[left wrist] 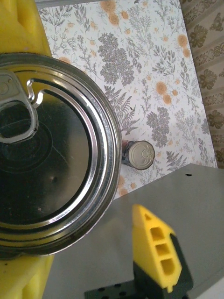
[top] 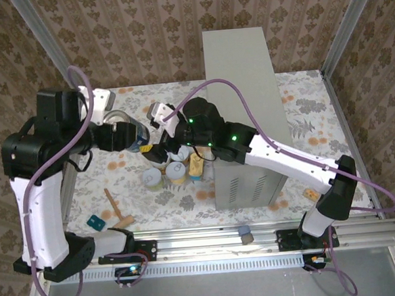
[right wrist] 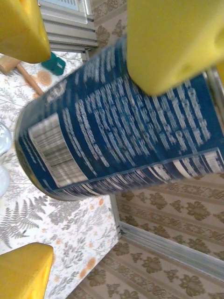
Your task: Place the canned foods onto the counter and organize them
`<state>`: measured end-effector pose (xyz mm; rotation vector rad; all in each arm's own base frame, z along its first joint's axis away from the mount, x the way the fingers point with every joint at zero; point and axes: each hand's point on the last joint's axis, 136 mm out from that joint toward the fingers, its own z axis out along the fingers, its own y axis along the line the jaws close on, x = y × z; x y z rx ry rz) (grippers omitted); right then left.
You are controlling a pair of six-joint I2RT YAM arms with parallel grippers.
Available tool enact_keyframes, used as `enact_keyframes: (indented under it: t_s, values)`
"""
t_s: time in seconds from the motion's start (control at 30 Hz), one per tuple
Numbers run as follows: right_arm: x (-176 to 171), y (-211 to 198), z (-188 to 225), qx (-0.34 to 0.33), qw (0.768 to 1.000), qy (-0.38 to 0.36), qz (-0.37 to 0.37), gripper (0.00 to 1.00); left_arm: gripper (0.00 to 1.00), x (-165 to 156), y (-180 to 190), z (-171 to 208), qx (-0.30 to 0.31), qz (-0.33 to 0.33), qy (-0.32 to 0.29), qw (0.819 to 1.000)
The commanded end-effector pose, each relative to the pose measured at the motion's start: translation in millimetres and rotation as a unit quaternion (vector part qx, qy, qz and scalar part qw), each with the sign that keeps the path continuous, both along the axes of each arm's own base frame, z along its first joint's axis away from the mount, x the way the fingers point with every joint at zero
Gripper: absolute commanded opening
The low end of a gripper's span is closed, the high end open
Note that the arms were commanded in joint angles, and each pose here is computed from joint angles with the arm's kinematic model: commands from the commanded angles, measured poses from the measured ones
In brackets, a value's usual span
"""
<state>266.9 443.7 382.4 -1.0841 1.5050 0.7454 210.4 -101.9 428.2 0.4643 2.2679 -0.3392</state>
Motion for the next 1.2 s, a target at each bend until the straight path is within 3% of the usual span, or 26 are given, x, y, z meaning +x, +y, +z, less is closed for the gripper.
enact_keyframes:
  t_s: [0.0,0.57,1.03,1.17]
  values:
    - [-4.2,13.4,19.9,0.036,0.999,-0.033,0.024,1.00,0.48,-6.2,-8.5,36.2,-0.040,-0.027,-0.074,0.996]
    - [-26.0,48.2,16.9,0.046,0.994,-0.035,0.095,1.00,0.49,-19.4,-22.1,42.1,-0.078,-0.065,-0.073,0.992]
    - [-25.6,42.1,31.0,0.060,0.995,-0.032,0.078,0.72,0.49,-13.7,-28.4,41.4,-0.086,-0.072,-0.065,0.991]
    - [-23.2,37.6,34.3,0.067,0.995,-0.035,0.067,0.70,0.58,-13.9,-27.9,42.8,-0.087,-0.071,-0.069,0.991]
